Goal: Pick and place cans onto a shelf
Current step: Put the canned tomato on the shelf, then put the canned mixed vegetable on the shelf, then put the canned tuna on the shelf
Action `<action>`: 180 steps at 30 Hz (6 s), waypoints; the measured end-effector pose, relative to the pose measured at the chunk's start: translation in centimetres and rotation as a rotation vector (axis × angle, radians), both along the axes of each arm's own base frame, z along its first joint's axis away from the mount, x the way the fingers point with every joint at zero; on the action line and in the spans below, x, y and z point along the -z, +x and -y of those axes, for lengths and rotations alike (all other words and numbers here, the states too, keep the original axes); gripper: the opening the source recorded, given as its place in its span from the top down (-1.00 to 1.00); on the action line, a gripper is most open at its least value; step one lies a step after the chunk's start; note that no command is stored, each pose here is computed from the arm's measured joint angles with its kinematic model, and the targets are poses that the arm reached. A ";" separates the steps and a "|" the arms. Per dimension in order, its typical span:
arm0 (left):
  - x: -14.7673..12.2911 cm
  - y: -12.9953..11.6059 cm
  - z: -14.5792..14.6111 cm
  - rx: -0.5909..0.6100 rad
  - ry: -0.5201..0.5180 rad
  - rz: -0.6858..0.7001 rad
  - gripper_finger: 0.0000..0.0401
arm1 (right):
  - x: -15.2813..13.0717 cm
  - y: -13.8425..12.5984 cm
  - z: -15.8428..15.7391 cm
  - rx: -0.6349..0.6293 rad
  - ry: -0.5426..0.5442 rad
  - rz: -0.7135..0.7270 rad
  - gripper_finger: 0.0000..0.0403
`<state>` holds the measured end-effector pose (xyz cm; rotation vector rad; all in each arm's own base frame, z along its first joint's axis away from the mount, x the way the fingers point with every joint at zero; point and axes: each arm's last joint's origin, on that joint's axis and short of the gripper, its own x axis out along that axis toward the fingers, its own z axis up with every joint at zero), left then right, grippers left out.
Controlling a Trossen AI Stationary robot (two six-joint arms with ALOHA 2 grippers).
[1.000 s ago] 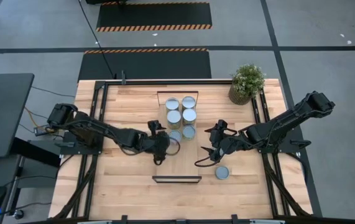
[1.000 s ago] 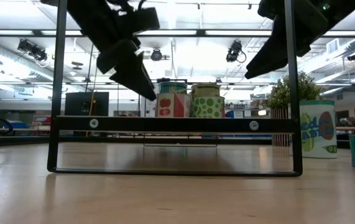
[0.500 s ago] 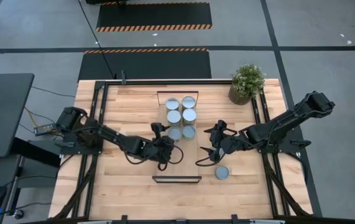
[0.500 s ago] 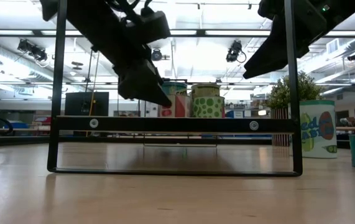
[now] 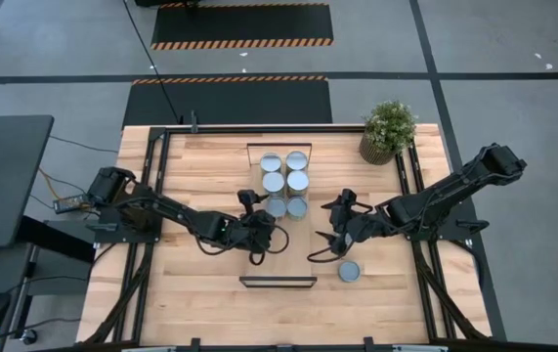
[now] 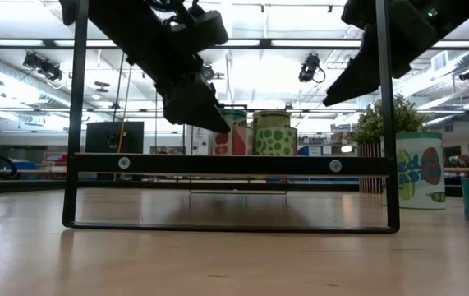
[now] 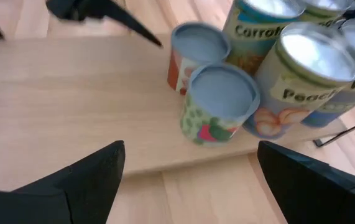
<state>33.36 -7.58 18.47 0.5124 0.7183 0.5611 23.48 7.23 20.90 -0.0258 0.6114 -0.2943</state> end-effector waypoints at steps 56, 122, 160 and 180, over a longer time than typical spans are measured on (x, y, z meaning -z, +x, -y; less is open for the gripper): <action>-7.3 -9.0 -2.6 0.114 -0.359 0.092 -0.93 | 4.6 -10.4 -1.5 0.069 0.177 -0.277 -0.86; -7.2 -8.9 -2.7 0.117 -0.433 0.099 -0.93 | 4.7 5.6 0.3 -0.126 0.070 0.094 -0.46; -7.2 -8.9 -2.7 0.118 -0.435 0.096 -0.93 | 4.0 5.3 0.5 -0.042 0.027 0.113 -0.73; -7.1 -8.9 -2.7 0.129 -0.467 0.087 -0.93 | -1.0 0.7 -0.8 -0.187 0.013 0.092 -0.73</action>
